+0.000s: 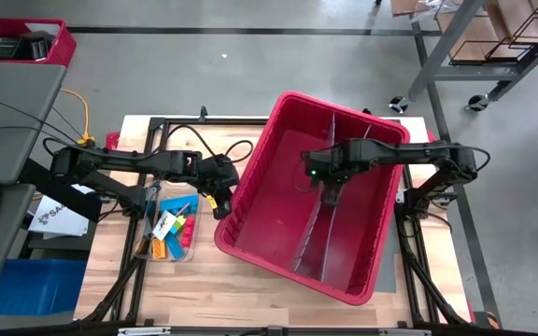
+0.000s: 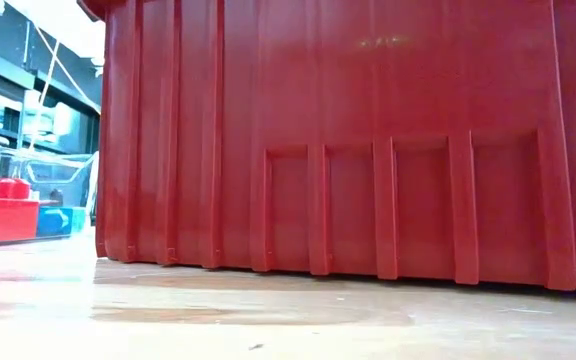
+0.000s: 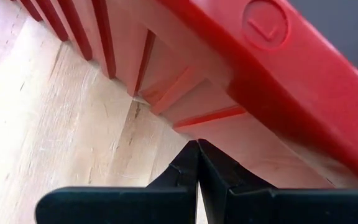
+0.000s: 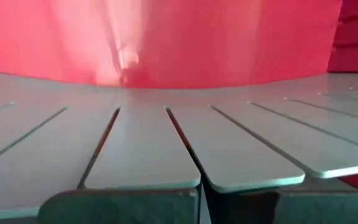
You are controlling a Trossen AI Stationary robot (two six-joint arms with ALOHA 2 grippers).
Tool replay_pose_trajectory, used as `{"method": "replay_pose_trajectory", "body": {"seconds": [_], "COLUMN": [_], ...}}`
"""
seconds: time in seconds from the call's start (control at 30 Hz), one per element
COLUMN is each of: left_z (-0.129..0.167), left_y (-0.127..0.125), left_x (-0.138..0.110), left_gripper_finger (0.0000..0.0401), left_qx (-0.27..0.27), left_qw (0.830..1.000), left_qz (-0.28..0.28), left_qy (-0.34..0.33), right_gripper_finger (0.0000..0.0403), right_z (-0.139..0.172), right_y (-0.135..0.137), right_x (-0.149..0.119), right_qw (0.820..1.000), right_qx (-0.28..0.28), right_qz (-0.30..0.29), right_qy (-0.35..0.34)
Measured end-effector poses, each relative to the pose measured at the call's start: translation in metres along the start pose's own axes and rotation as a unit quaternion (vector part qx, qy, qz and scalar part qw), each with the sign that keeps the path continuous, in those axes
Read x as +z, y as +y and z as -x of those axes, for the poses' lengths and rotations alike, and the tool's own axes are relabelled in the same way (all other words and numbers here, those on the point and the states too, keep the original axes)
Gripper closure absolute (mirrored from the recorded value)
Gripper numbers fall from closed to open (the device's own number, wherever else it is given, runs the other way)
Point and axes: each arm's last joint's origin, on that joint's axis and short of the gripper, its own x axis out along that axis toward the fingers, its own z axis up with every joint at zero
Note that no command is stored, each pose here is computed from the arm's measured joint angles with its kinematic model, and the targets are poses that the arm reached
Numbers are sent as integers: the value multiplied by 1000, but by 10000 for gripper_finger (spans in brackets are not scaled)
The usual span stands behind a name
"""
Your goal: Sort Items/Unsort Items
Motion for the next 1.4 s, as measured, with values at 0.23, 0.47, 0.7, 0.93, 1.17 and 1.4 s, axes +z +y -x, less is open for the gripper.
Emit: {"method": "replay_pose_trajectory", "body": {"seconds": [0.23, 0.47, 0.7, 0.93, 1.17, 1.4], "left_z": [0, 0, 0, 0, 3, 7], "left_y": [0, 0, 0, -1, -6, 6], "left_x": [0, -1, -1, 0, 11, 18], "left_gripper_finger": [401, 401, 401, 401, 401, 401], "left_qx": [0, 1, 1, -1, -16, 14], "left_qw": [1000, 1000, 1000, 1000, 995, 993], "left_qz": [1, 0, -5, -12, -69, -61], "left_qy": [2, 5, 6, 0, -68, -96], "right_gripper_finger": [403, 403, 403, 403, 403, 403], "right_z": [-7, -4, -4, 1, 32, 91], "right_y": [4, 6, 10, 14, 18, -2], "right_x": [12, 26, 18, 8, 6, 36], "right_qw": [999, 994, 998, 998, 996, 963], "right_qx": [22, 31, 34, 54, 63, 49], "right_qz": [-11, -35, -19, -10, -22, -112], "right_qy": [-28, -100, -58, -31, -67, -238]}}
